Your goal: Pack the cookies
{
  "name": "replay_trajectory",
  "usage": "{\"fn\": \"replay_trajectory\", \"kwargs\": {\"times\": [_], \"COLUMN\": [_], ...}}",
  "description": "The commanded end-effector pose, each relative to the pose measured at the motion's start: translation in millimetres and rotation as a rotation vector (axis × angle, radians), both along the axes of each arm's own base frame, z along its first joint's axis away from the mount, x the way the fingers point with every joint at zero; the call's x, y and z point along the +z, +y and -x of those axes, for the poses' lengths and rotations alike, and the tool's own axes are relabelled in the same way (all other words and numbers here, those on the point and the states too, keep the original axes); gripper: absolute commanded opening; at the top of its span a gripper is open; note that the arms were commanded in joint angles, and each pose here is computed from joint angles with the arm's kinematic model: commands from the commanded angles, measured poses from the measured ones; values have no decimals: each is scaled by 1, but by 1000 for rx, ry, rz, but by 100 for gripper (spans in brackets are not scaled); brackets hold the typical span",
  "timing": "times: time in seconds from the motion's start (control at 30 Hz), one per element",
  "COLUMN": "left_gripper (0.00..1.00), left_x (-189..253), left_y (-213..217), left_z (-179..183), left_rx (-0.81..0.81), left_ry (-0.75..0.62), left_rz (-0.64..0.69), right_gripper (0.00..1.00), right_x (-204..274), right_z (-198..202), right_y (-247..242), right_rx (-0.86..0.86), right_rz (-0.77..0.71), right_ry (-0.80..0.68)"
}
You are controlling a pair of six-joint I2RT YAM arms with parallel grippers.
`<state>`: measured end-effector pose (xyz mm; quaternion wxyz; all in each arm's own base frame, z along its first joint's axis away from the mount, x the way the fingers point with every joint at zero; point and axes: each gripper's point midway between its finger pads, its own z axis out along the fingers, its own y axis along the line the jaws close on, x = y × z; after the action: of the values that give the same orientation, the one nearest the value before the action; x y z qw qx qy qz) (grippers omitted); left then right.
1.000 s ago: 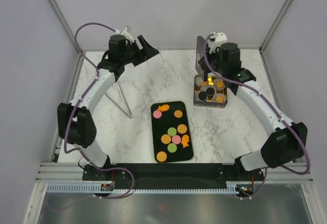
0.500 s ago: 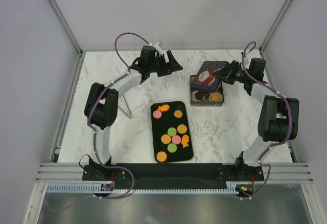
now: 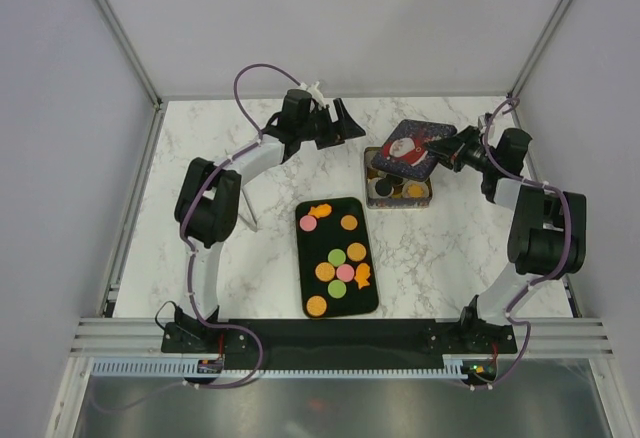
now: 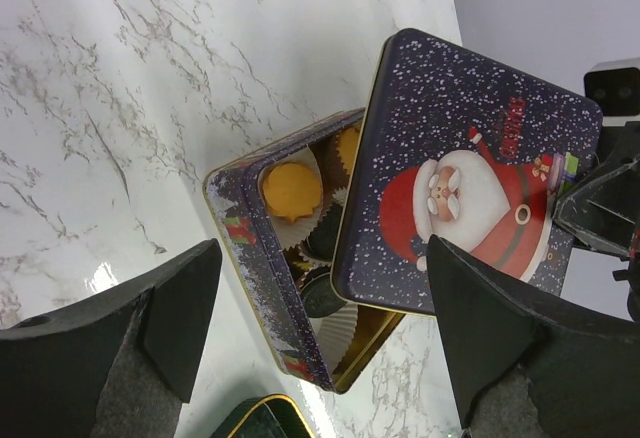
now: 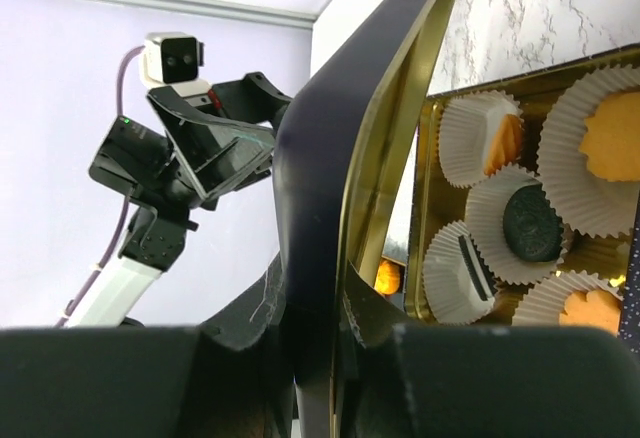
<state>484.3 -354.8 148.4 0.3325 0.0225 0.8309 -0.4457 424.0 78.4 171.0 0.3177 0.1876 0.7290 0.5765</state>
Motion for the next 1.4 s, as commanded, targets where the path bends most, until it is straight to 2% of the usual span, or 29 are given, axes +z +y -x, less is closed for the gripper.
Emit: {"fn": "replay_trajectory", "kwargs": {"times": [0.0,0.13,0.33,0.47,0.9,1.13,1.37], "left_gripper": [90,91,91,91,91,90,89], "left_x": [12,14,11,4,-34,-44,-56], "left_y": [-6,-7,-12,-17,-31,-41,-44], "left_z": [-4,-3,0,6,16,19,25], "left_rx": [1,-2,-31,-50,-76,-90,-99], "left_ry": [-26,-27,-19,-12,48,47,71], "left_rz": [39,44,50,42,-25,-66,-118], "right_gripper": [1,2,7,6,6,13,19], "right_x": [42,32,32,10,-44,-51,-62], "right_z": [2,7,17,13,17,19,20], "right_y": [-3,3,34,36,28,24,14], "right_rx": [9,44,147,145,125,105,83], "right_rz": [19,8,-36,-30,111,112,181], "right_ry": [-136,-110,-153,-97,22,56,97]}}
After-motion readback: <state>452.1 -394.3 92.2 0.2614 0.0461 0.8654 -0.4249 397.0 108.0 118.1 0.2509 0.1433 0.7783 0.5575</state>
